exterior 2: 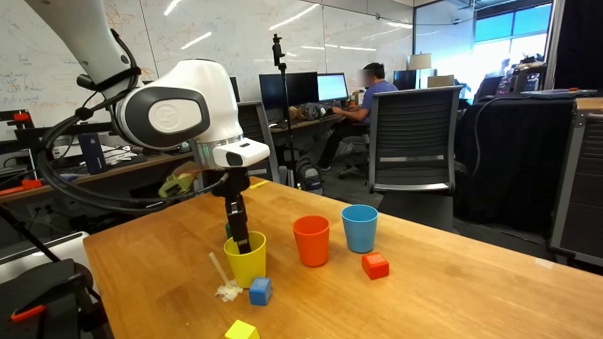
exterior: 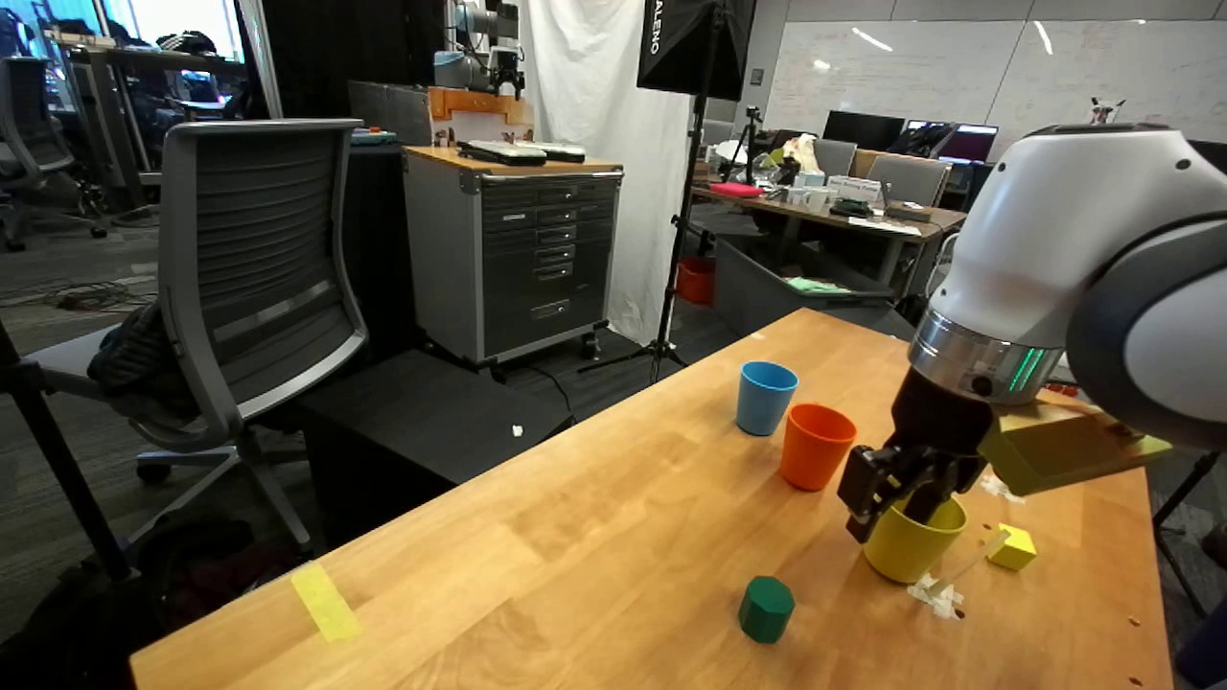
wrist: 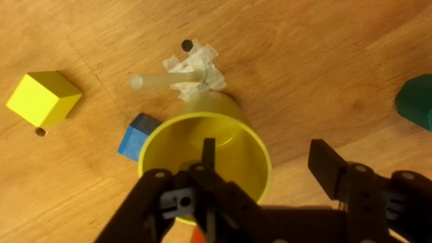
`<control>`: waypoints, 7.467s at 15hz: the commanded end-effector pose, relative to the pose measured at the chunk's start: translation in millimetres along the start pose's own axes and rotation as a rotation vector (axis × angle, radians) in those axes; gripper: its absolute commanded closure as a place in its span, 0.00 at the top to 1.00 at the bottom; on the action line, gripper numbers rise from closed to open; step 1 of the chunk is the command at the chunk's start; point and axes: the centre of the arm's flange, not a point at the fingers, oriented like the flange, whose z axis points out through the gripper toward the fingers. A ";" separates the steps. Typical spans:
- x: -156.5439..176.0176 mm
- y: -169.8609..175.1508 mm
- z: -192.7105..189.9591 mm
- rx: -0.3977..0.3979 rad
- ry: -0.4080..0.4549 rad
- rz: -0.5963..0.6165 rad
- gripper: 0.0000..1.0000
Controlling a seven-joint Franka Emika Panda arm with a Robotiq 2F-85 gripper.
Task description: Stack up all the cups on the table
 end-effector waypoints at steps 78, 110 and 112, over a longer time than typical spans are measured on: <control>145.4 -5.9 -32.7 -0.027 0.065 0.309 1.00; 169.2 0.7 -64.6 0.004 0.027 0.352 0.02; 173.0 1.8 -87.9 0.022 0.017 0.368 0.02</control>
